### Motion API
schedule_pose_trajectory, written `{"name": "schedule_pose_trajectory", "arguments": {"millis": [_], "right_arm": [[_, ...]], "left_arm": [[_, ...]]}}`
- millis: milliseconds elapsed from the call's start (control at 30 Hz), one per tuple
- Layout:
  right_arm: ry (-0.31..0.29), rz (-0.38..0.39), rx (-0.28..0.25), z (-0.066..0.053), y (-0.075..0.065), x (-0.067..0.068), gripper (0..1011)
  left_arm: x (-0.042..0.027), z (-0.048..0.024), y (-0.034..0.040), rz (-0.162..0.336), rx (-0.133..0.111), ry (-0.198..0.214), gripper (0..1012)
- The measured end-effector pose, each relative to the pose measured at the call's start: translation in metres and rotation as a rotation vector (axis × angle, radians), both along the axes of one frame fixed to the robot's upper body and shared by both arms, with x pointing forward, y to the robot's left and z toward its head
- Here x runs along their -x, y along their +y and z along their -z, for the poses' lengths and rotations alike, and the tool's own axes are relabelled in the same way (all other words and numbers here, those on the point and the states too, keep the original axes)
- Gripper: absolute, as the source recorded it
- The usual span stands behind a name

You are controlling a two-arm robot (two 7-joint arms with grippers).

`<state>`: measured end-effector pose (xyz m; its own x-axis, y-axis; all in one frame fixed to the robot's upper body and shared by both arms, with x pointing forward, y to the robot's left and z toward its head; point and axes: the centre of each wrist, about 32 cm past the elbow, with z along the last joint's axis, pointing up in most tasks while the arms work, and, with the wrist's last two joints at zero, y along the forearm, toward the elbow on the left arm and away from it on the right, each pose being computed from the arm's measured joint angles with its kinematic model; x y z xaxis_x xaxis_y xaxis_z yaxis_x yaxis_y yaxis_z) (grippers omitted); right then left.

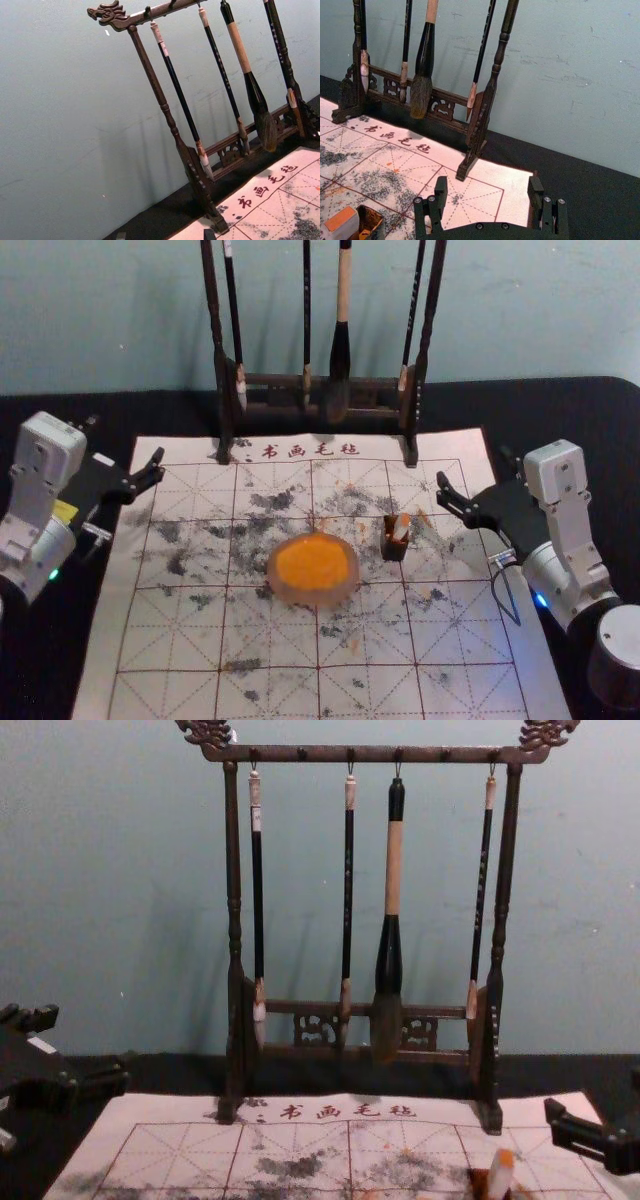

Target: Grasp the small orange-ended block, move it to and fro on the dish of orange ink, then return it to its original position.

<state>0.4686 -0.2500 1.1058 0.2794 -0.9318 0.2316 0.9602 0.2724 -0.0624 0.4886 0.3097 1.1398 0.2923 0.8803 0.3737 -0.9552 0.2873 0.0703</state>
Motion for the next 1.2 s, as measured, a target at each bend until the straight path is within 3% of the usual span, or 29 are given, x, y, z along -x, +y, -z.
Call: {"name": "schedule_pose_trajectory", "arguments": {"millis": [1200], "right_arm": [[0.0,0.0,0.0,0.0,0.0,0.0,1002]], "left_arm": [[0.0,0.0,0.0,0.0,0.0,0.0,1001]]}}
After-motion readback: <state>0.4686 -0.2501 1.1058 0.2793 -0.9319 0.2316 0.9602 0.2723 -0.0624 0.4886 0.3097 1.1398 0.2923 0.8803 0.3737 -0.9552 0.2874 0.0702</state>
